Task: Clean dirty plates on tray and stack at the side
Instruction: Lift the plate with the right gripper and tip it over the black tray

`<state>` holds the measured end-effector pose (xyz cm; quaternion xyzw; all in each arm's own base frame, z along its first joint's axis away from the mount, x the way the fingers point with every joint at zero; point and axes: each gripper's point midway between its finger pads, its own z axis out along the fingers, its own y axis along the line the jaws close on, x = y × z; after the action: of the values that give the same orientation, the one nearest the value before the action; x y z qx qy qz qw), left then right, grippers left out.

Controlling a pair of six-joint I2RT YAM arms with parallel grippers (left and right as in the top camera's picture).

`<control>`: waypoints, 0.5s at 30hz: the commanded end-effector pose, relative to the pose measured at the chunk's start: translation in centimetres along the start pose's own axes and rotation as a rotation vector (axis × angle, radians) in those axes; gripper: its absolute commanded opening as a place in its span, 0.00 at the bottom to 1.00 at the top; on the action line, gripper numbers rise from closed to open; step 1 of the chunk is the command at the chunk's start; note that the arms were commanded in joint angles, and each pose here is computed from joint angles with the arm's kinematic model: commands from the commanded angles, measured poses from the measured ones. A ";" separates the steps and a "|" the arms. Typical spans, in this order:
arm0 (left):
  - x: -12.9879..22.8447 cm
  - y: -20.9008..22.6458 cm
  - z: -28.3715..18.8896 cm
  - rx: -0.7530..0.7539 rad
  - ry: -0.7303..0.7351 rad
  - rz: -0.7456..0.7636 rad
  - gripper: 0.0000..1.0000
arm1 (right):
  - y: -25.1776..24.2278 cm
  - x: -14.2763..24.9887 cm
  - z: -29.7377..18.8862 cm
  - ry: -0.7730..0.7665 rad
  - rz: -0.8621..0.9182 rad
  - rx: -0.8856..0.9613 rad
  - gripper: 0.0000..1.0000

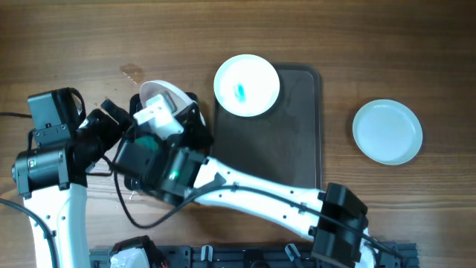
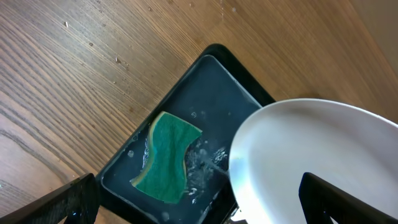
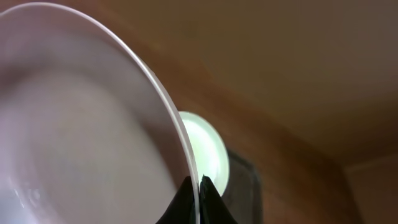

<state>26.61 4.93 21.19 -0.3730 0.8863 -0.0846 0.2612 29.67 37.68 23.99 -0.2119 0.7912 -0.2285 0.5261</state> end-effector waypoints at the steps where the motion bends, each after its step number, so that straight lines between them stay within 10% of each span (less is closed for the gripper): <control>1: -0.5 -0.5 -0.6 0.024 -0.016 -0.013 1.00 | -3.6 -2.9 -2.1 -0.097 0.087 0.108 0.04; 15: -0.5 -0.5 -0.6 0.024 -0.016 -0.013 1.00 | -3.5 -2.9 -2.4 -0.102 0.080 0.107 0.04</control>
<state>26.61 4.93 21.19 -0.3730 0.8863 -0.0846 0.2612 28.98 37.55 25.58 -0.2005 0.7645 -0.2556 0.5568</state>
